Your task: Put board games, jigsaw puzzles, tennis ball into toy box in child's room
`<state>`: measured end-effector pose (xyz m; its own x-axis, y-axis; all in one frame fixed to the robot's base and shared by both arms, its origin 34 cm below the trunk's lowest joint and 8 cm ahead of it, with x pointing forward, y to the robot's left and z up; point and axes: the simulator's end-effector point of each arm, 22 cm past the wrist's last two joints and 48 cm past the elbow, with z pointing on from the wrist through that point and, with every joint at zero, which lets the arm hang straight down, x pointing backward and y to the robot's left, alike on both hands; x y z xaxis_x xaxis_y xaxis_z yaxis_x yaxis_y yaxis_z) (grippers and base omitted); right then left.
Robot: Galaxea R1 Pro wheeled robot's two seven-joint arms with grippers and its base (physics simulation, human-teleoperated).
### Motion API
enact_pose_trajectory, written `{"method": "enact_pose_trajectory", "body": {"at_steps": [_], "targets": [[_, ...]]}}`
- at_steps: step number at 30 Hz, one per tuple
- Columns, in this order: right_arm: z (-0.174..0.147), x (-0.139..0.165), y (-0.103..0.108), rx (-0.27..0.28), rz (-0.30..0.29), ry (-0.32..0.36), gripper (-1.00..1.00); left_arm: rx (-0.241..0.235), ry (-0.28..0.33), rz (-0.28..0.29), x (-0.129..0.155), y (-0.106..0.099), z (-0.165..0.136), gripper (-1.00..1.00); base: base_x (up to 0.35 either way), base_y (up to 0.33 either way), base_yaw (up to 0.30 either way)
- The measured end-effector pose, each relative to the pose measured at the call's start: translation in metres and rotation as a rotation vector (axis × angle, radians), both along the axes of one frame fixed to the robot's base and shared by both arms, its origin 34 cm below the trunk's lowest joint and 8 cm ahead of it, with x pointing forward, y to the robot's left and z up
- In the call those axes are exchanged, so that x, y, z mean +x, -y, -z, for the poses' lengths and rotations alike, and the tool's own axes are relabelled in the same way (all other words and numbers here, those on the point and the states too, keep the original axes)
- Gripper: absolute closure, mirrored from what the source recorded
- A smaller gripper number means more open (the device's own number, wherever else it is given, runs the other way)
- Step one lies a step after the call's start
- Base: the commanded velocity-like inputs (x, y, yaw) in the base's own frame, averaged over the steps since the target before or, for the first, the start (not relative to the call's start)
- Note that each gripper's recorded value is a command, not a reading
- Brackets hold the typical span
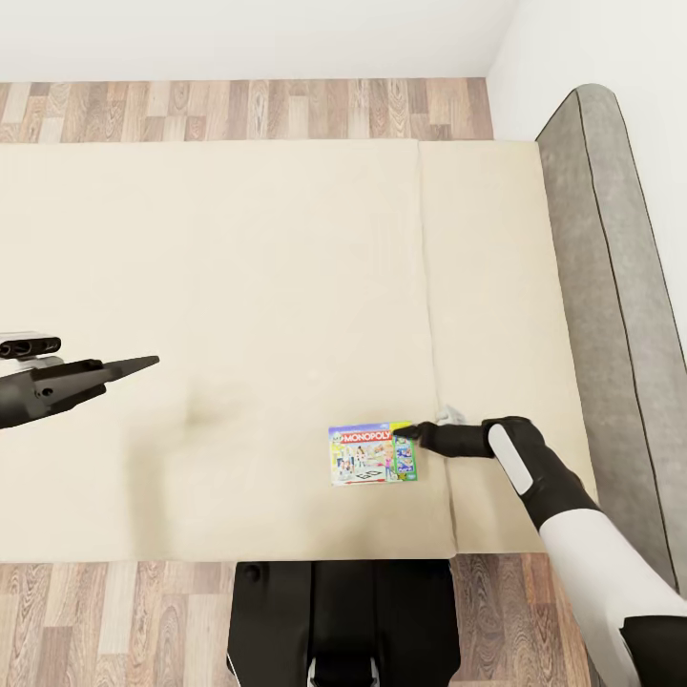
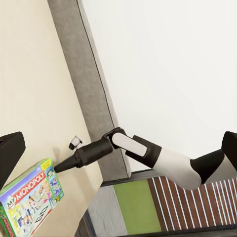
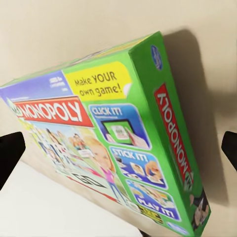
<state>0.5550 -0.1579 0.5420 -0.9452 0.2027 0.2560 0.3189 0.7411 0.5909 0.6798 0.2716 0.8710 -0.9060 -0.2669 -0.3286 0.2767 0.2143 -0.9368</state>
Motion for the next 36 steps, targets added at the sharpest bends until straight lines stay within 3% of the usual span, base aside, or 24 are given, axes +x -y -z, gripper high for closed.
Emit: {"method": "enact_pose_trajectory", "body": {"at_steps": [12,36], "targets": [[0.000,-0.016,-0.016,0.011,-0.068,-0.023,-1.00,0.000,-0.001,0.001,0.000,0.000,0.000,-1.00,0.000,0.000,0.000],[0.003,-0.022,-0.016,0.009,-0.071,-0.039,-1.00,-0.001,-0.001,0.001,0.000,0.001,0.000,-1.00,0.000,0.000,0.000]]}}
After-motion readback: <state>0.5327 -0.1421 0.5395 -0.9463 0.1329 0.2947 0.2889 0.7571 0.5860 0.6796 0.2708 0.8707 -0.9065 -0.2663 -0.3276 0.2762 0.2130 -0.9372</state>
